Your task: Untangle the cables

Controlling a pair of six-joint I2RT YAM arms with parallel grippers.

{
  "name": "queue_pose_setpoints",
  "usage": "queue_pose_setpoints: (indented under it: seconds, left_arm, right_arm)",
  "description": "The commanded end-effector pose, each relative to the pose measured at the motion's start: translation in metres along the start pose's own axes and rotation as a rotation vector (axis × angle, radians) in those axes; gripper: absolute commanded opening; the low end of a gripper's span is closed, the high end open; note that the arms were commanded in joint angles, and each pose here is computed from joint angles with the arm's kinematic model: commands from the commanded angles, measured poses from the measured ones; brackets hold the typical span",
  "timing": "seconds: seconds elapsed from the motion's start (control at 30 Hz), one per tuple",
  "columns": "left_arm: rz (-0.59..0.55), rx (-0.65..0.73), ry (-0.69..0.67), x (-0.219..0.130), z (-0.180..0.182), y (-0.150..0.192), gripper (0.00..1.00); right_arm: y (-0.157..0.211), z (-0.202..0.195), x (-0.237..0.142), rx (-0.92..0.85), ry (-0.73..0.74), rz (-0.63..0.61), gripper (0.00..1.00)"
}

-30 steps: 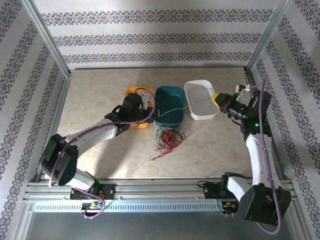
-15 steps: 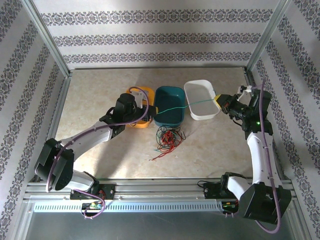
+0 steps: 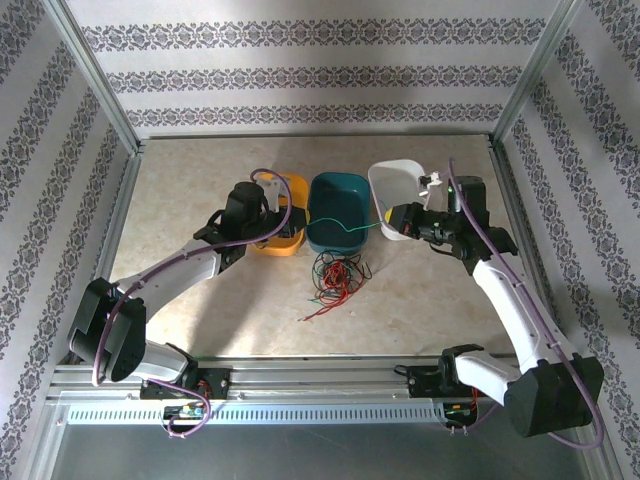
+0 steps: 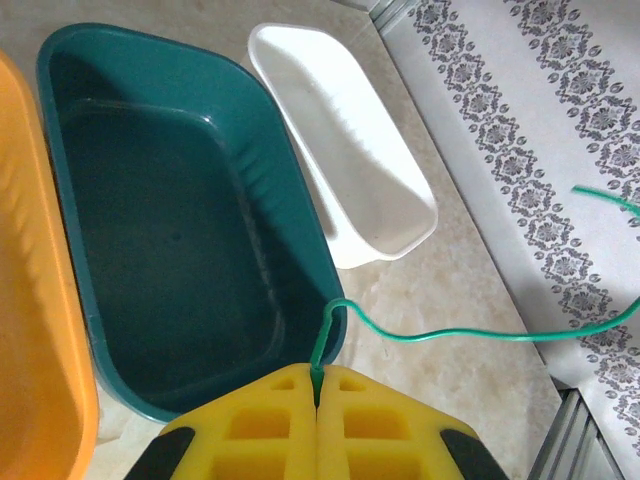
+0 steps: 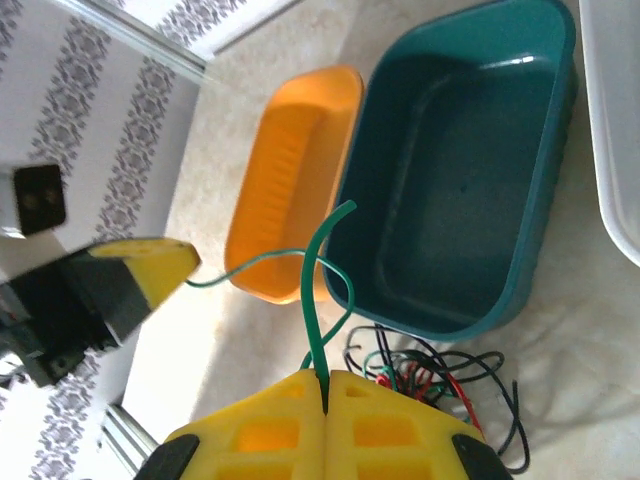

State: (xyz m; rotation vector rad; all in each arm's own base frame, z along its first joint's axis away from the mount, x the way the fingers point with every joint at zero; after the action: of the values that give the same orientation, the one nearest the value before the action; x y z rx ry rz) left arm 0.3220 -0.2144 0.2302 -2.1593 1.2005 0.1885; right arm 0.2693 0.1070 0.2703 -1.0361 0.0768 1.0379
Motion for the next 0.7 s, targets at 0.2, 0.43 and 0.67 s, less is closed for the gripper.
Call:
queue_pose_setpoints:
  seconds: [0.2, 0.43, 0.67]
  left_arm:
    - [-0.033, 0.01, 0.055, 0.008, -0.017, -0.012, 0.0]
    - [-0.01, 0.041, 0.095, 0.021, -0.035, -0.007, 0.0]
    - [0.004, 0.002, 0.221, 0.049, -0.066, -0.002, 0.0]
  right_arm:
    - [0.011, -0.012, 0.01, -0.059, 0.143, 0.052, 0.0]
    - [0.014, -0.011, 0.023, -0.073, 0.158, 0.098, 0.0]
    - [0.019, 0.004, 0.045, -0.105, 0.126, 0.14, 0.0]
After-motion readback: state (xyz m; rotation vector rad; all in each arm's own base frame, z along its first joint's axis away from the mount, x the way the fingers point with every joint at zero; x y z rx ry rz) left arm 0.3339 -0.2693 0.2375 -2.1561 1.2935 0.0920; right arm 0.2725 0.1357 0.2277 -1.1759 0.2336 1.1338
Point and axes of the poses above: each hand's point on the last joint's axis, 136 mm out from that joint toward the fingers, its own x axis out along the fingers, its own z axis along the line the jaws close on, y = z × x, the point moved 6 cm from there along -x, back along the fingers, and after that the axes turned 15 degrees about -x, right-handed, at the moved point
